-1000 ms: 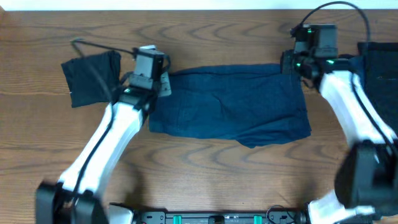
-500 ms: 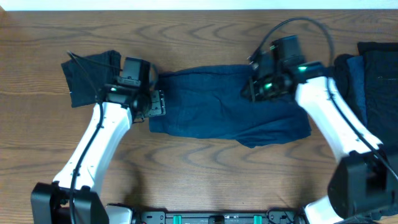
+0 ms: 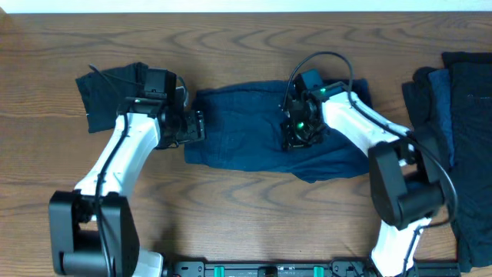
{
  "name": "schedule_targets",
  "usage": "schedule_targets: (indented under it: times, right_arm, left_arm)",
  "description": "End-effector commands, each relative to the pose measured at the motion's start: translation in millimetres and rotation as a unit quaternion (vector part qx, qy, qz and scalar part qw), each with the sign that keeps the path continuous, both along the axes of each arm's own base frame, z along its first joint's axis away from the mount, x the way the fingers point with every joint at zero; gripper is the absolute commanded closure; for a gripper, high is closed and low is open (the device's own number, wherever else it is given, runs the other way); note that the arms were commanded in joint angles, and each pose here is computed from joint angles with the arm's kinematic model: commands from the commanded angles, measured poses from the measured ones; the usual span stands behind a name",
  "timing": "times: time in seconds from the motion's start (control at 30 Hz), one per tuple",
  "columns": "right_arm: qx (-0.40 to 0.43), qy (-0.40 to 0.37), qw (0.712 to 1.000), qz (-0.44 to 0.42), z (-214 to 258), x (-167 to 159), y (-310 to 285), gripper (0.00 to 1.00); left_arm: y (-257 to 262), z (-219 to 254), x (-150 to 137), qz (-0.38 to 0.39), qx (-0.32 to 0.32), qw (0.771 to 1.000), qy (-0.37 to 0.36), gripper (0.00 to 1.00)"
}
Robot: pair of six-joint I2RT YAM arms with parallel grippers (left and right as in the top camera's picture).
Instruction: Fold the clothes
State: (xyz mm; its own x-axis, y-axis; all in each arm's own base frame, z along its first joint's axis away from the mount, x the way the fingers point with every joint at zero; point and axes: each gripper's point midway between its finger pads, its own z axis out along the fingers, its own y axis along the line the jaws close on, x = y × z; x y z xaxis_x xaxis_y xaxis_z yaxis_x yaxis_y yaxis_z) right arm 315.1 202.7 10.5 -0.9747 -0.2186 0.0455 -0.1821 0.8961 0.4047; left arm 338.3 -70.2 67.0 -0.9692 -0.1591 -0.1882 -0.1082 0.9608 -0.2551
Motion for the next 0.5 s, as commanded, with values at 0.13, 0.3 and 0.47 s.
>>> schedule_targets:
  times: [0.13, 0.3, 0.47]
  right_arm:
    - [-0.006, 0.031, 1.0, -0.004, -16.4, -9.2, 2.1, 0.95]
    - [-0.006, 0.029, 1.0, -0.004, -16.5, -8.5, 2.5, 0.95]
    - [-0.005, 0.028, 1.0, -0.004, -16.5, -7.9, 2.8, 0.94]
  left_arm:
    - [-1.9, -37.1, 3.0, -0.012, -0.001, 0.999, 0.037, 0.22]
    - [-2.5, -50.1, 4.7, -0.006, -0.001, 0.999, 0.048, 0.16]
    - [-2.9, -57.9, 3.3, 0.001, -0.001, 0.998, 0.059, 0.16]
